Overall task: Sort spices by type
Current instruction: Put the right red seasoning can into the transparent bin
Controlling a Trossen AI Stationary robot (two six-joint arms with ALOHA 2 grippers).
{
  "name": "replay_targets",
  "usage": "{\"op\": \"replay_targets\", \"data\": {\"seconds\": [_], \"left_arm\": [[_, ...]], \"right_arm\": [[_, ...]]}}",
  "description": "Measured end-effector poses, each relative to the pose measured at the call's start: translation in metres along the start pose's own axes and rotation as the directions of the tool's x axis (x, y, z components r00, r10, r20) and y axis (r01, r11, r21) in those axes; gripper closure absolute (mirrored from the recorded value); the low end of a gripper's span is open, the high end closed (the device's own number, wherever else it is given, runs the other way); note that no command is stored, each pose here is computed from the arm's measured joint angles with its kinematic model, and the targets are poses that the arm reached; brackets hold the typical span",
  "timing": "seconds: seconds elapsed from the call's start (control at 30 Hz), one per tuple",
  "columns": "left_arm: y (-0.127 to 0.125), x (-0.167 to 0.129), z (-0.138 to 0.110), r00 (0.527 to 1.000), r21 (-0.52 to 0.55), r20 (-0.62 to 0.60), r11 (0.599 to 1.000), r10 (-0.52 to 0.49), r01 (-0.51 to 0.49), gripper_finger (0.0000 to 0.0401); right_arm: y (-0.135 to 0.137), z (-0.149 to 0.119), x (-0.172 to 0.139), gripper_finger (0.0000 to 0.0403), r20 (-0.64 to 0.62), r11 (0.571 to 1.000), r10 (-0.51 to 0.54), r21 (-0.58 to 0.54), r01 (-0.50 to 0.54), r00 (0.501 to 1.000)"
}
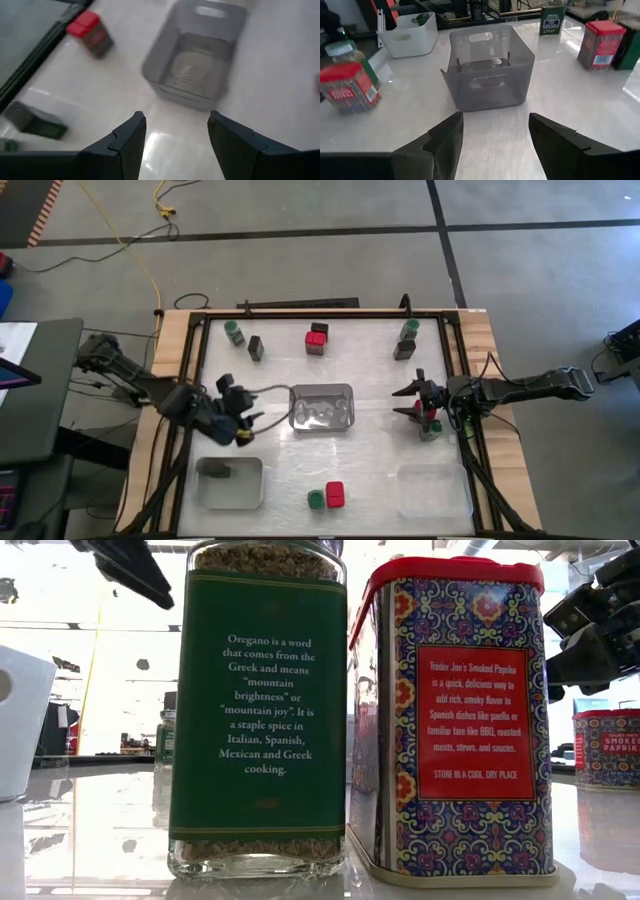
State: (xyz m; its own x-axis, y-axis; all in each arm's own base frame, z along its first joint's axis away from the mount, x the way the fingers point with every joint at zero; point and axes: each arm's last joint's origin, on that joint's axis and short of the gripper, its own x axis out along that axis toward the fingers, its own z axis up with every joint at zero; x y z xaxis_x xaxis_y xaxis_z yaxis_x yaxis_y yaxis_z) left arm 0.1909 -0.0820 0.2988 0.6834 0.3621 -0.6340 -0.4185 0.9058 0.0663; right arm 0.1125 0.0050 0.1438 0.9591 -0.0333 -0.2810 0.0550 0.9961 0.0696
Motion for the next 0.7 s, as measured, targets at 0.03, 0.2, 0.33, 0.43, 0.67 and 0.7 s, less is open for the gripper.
{"op": "replay_targets", "data": {"seconds": [0.03,0.2,0.33,0.43,0.67,0.7], "left_arm": [[0.003,0.003,0.002,1.000,-0.013,-0.002,1.000,0.017,-0.017,0.0198],[0.015,0.012,0.010,0.997,-0.070,-0.002,0.995,0.077,-0.077,0.0198],[0.020,0.017,0.014,0.994,-0.153,0.005,0.982,0.108,-0.107,0.0198],[0.023,0.018,0.015,0.993,-0.234,0.004,0.965,0.122,-0.117,0.0198],[0.026,0.021,0.016,0.991,-0.275,0.002,0.953,0.137,-0.132,0.0198],[0.027,0.021,0.017,0.990,-0.272,0.001,0.953,0.141,-0.136,0.0198]], "right_arm": [[0.000,0.000,0.000,0.0148,0.001,1.000,-0.004,-0.030,0.004,1.000],[-0.001,0.000,0.000,0.0148,0.002,0.988,-0.011,-0.155,0.011,1.000],[-0.001,0.000,0.000,0.0148,0.004,0.984,-0.013,-0.175,0.014,1.000],[-0.001,0.000,0.000,0.0148,0.004,0.984,-0.013,-0.176,0.014,1.000],[-0.001,0.001,0.000,0.0148,0.012,0.984,-0.013,-0.177,0.015,1.000],[-0.001,0.002,0.000,0.0148,0.017,0.984,-0.013,-0.177,0.016,1.000]]}}
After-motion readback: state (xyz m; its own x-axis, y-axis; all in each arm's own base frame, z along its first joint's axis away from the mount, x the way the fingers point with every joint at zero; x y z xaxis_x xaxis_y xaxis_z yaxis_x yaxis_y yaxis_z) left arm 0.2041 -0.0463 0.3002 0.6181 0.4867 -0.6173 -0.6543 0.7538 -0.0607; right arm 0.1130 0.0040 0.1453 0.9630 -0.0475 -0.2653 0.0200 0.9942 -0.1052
